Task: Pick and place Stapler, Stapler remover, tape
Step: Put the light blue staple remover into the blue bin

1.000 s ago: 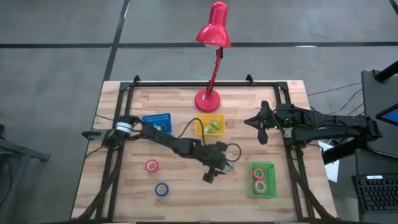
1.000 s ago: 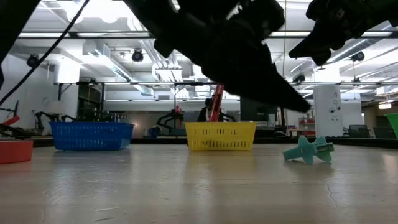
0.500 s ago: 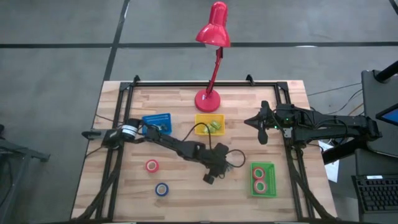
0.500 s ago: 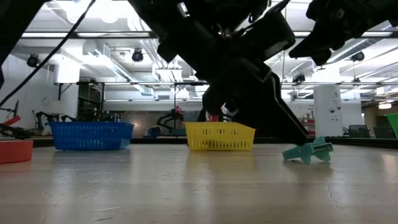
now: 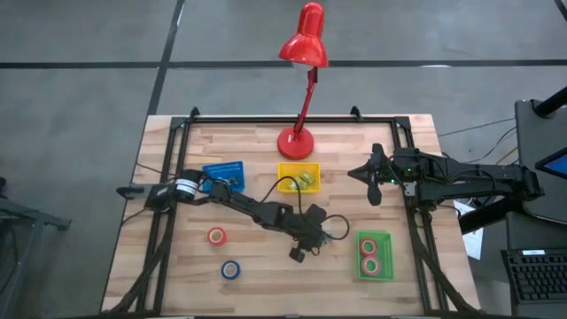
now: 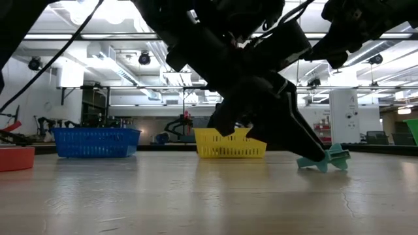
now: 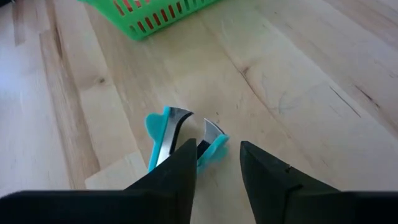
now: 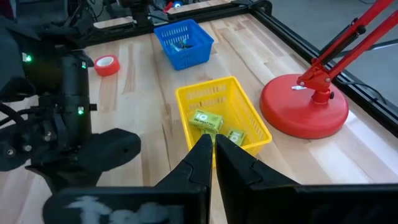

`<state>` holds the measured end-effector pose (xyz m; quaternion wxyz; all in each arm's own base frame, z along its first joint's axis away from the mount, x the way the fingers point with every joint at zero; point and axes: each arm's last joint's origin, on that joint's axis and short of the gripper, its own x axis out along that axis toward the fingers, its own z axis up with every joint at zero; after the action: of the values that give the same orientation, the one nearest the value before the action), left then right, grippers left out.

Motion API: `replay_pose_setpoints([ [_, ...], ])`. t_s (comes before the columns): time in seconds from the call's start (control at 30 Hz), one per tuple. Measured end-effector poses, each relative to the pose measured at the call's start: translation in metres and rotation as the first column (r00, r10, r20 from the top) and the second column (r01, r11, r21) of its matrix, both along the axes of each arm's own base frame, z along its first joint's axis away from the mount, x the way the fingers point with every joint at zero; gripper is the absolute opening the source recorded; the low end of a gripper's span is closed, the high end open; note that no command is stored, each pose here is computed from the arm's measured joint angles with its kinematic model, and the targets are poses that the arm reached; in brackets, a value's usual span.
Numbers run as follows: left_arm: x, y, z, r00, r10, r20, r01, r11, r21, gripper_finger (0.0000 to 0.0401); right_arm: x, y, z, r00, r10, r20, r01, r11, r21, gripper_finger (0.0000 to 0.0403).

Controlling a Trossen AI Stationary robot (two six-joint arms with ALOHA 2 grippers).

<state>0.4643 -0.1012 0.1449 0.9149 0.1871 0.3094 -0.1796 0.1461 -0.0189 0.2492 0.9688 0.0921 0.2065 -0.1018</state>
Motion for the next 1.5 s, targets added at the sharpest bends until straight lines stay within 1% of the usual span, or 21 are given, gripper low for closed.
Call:
replay_pose_setpoints([
  [0.17,0.000,0.000,0.000,1.000,0.005,0.003,-0.005,1.000,-0.005,0.0104,0.000,0.000,0.000,1.000,0.000,0.000,0.000,1.000,0.000,0.0018],
  [0.27,0.001,0.000,0.000,1.000,0.008,0.004,-0.008,1.000,-0.008,0.0085,0.000,0.000,0.000,1.000,0.001,0.000,-0.001,1.000,-0.001,0.0018],
  [0.53,0.001,0.000,0.001,1.000,0.028,0.000,-0.028,0.999,-0.034,0.0010,0.000,0.000,0.000,1.000,0.000,0.000,0.000,1.000,0.000,0.0018],
  [0.7,-0.002,0.000,0.004,0.997,0.068,-0.043,-0.071,0.995,-0.074,0.0008,0.000,0.000,0.000,1.000,0.000,0.000,0.000,1.000,-0.001,0.0018],
  [0.9,-0.018,0.001,0.020,0.983,0.091,-0.158,-0.103,0.992,-0.071,0.0004,0.000,0.000,0.000,1.000,0.001,0.000,-0.001,1.000,-0.001,0.0018],
  [1.07,-0.043,0.002,0.035,0.966,0.113,-0.233,-0.132,0.989,-0.068,0.0002,0.000,0.000,0.000,1.000,0.001,-0.001,-0.001,1.000,-0.001,0.0018],
  [1.13,-0.056,0.003,0.040,0.957,0.131,-0.259,-0.152,0.986,-0.064,0.0002,0.000,0.000,0.000,1.000,0.001,-0.001,-0.001,1.000,-0.001,0.0018],
  [1.27,-0.088,0.008,0.051,0.938,0.216,-0.270,-0.232,0.972,-0.029,0.0002,0.000,0.000,0.000,1.000,0.001,-0.002,-0.001,1.000,-0.001,0.0018],
  [1.37,-0.117,0.016,0.061,0.916,0.309,-0.257,-0.315,0.949,0.019,0.0001,0.000,0.000,0.000,1.000,0.000,-0.005,0.000,1.000,0.001,0.0018],
  [1.5,-0.157,0.030,0.076,0.869,0.450,-0.208,-0.443,0.893,0.079,0.0001,0.000,0.000,-0.001,1.000,0.000,-0.008,0.000,1.000,0.001,0.0018],
])
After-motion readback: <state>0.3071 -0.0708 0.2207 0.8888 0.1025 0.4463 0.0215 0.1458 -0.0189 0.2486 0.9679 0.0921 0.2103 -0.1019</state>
